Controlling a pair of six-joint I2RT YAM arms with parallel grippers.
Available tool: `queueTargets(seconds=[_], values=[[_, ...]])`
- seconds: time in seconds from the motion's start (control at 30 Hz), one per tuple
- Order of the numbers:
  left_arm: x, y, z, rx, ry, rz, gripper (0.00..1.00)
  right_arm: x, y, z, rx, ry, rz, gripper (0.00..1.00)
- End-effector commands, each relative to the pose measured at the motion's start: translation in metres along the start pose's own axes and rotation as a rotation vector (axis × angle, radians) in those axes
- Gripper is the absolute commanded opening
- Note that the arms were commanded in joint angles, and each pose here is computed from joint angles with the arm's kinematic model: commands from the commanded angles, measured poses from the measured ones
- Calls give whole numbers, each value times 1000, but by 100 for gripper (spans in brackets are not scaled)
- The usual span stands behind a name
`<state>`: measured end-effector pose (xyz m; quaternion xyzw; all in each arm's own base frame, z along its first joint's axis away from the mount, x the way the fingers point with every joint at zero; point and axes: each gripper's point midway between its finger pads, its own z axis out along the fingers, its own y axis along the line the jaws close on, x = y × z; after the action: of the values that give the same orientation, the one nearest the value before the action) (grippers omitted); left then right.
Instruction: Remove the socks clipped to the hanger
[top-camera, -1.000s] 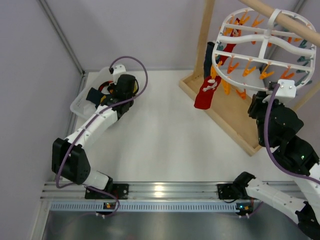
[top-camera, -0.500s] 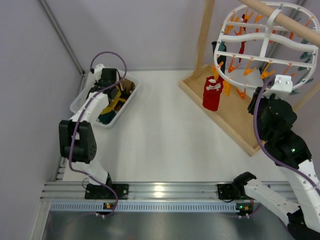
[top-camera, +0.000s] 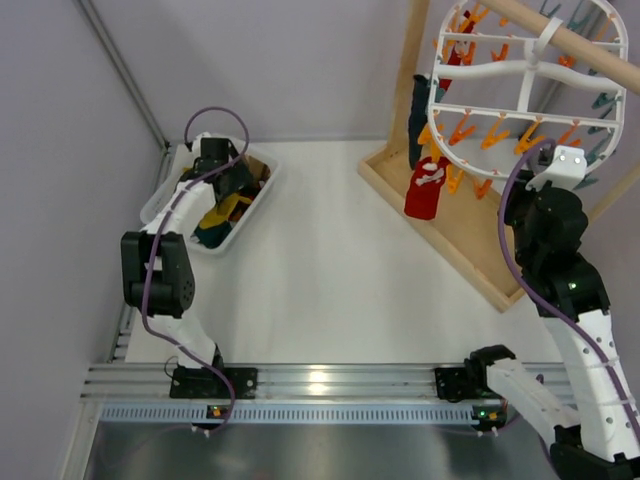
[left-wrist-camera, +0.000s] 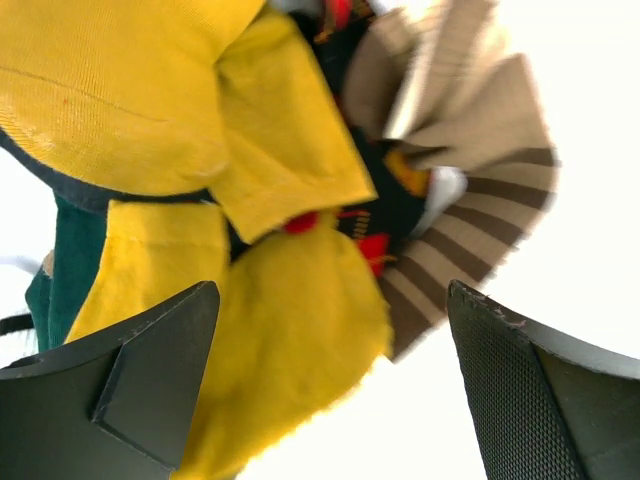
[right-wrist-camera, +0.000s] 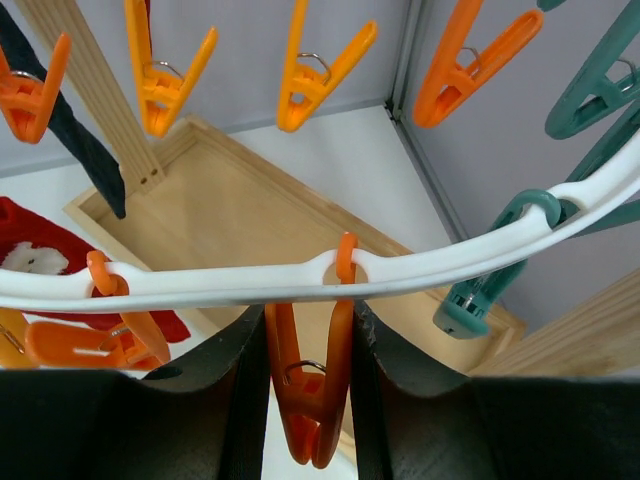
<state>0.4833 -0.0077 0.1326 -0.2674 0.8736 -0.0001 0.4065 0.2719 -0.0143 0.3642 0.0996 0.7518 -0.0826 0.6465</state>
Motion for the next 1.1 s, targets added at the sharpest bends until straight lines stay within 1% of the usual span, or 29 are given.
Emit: queueTargets(seconds=[0.0, 0.03, 0.17, 0.23, 0.3, 0.37, 0.4, 0.47, 0.5, 0.57, 0.6, 0.63, 0.67, 0.7, 0.73, 0.77, 0.8, 0.87, 0.9, 0.93, 1.0, 1.03, 1.07], values=[[-38, -30, -57, 143, -108, -28, 98, -22, -2, -3, -18, -49, 66, 20], [-42, -32, -72, 161, -132, -24, 98, -24, -3, -2, -15, -49, 71, 20], [-50, -17, -100, 145, -195, -56, 98, -25, -8, -4, 4, -50, 80, 22], [-47, -24, -116, 215, -183, -71, 98, -27, -9, -7, 1, -58, 81, 22], [-39, -42, -130, 308, -154, -74, 98, -27, -11, -7, 7, -57, 84, 22], [-36, -67, -145, 354, -187, 19, 99, -26, -11, -8, 6, -56, 86, 22], [-17, -101, -162, 427, -190, 118, 99, -24, -10, -8, 2, -50, 88, 22], [9, -143, -178, 543, -181, 230, 98, -21, -7, -8, -12, -36, 94, 23], [33, -172, -198, 649, -173, 313, 98, -20, -6, -9, -18, -32, 99, 23], [60, -211, -231, 909, -180, 378, 99, -16, -6, -9, -17, -21, 104, 25], [72, -224, -249, 1018, -206, 422, 98, -15, -7, -9, -16, -17, 100, 25], [76, -234, -270, 1160, -299, 426, 99, -14, -8, -10, -13, -14, 99, 25], [91, -239, -293, 1305, -313, 461, 98, -14, -8, -11, -14, -11, 96, 25], [102, -242, -307, 1389, -338, 470, 98, -16, -9, -13, -13, -15, 98, 25], [117, -241, -310, 1460, -343, 479, 99, -18, -9, -14, -15, -18, 101, 26], [116, -246, -329, 1569, -393, 485, 98, -19, -9, -15, -17, -19, 102, 26], [120, -250, -332, 1603, -384, 494, 98, -21, -9, -18, -25, -23, 103, 27], [134, -267, -332, 1655, -365, 546, 98, -22, -8, -20, -34, -17, 105, 34], [146, -275, -320, 1654, -332, 564, 98, -24, -8, -22, -37, -22, 107, 34], [142, -285, -324, 1673, -351, 571, 98, -25, -9, -23, -37, -24, 106, 35], [148, -296, -319, 1690, -336, 586, 98, -28, -9, -24, -38, -29, 110, 40], [151, -307, -311, 1695, -331, 596, 98, -27, -10, -25, -32, -29, 111, 47], [152, -311, -308, 1698, -329, 601, 98, -26, -11, -25, -29, -26, 108, 51]])
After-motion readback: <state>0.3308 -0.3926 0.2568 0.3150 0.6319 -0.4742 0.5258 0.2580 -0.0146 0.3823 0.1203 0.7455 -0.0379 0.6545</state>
